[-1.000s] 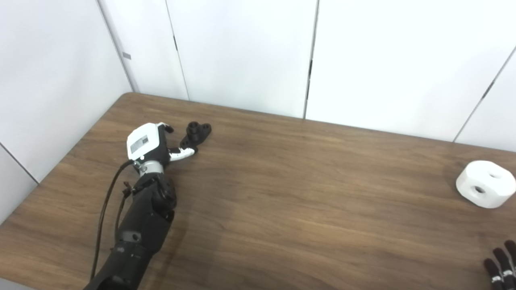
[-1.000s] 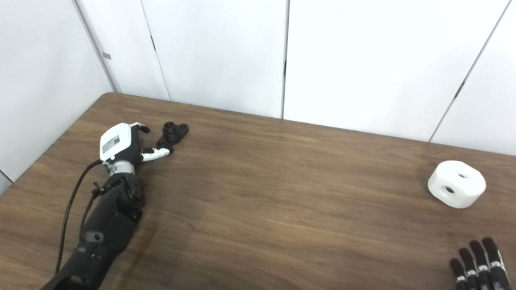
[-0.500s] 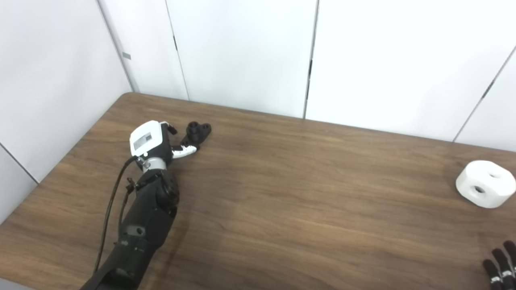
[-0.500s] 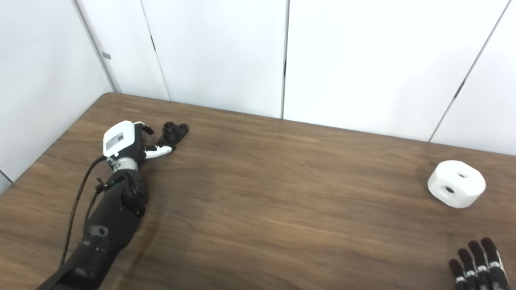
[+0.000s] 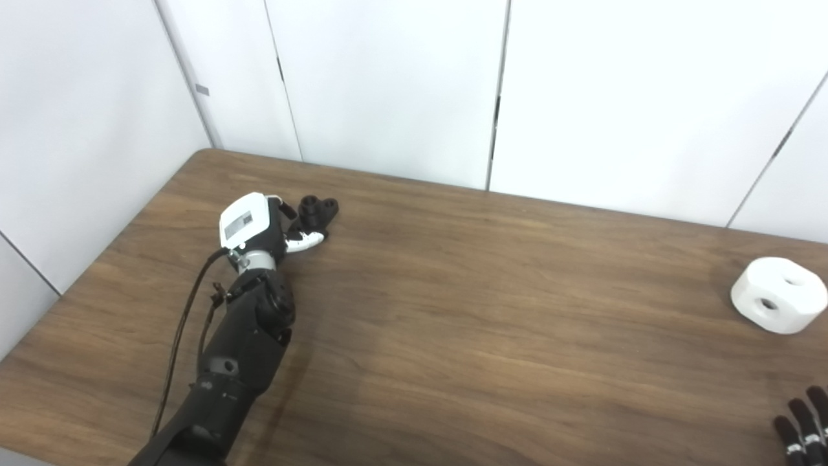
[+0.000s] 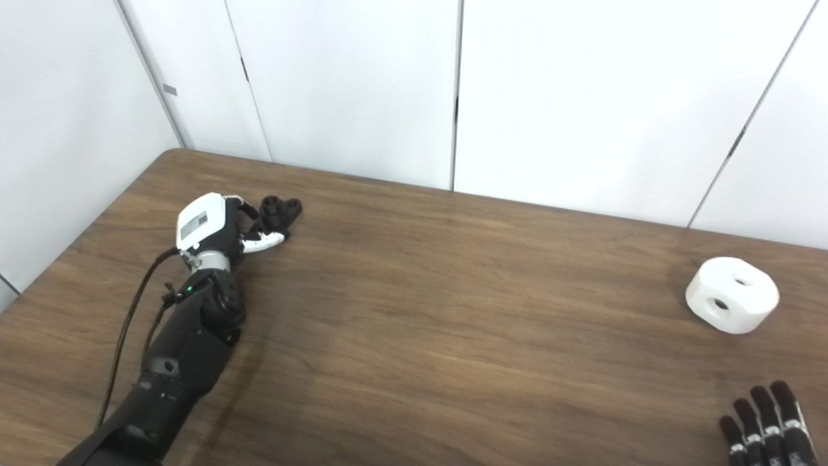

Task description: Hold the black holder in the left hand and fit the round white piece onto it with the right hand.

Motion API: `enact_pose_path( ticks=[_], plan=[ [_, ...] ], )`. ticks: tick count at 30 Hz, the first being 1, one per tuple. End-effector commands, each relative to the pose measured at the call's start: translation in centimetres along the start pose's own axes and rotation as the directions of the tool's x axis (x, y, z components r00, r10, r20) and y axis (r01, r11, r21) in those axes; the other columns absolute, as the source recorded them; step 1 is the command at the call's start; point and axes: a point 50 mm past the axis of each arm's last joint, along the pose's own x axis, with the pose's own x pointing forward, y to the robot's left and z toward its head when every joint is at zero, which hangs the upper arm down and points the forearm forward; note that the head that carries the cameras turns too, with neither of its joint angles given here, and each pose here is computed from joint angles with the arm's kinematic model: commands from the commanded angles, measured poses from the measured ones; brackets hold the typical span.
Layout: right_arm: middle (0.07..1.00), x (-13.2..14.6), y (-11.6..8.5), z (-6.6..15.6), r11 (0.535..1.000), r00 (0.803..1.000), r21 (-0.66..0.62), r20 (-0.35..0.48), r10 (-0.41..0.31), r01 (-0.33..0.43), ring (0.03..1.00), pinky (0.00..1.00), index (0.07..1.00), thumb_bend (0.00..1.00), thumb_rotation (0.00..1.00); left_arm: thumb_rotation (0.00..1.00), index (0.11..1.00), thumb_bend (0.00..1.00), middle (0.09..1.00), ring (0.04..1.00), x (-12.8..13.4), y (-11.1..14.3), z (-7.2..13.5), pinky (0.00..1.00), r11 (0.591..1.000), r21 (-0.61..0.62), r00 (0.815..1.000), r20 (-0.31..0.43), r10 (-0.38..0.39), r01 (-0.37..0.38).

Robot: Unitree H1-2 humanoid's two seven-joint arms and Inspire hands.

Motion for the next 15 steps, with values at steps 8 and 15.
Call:
enact_pose_path(
  ticks=[8, 15],
  plan=[
    [1.000, -0.61, 0.03, -0.24, 1.000, 0.999, 0.018, -0.045, -0.006, 0.006, 1.000, 1.00, 1.000, 0.57, 1.00, 0.33, 0.585, 0.84, 0.803, 0.879, 1.32, 1.91, 1.19, 0.94, 0.998, -0.033, 0.998, 0.018, 0.057, -0.056],
    [1.000, -0.61, 0.14, -0.11, 1.000, 0.999, 0.019, -0.043, -0.007, 0.008, 1.000, 1.00, 1.000, 0.55, 1.00, 0.31, 0.568, 0.83, 0.797, 0.880, 1.22, 1.79, 1.04, 0.94, 0.998, -0.032, 0.998, 0.021, 0.057, -0.056]
  ],
)
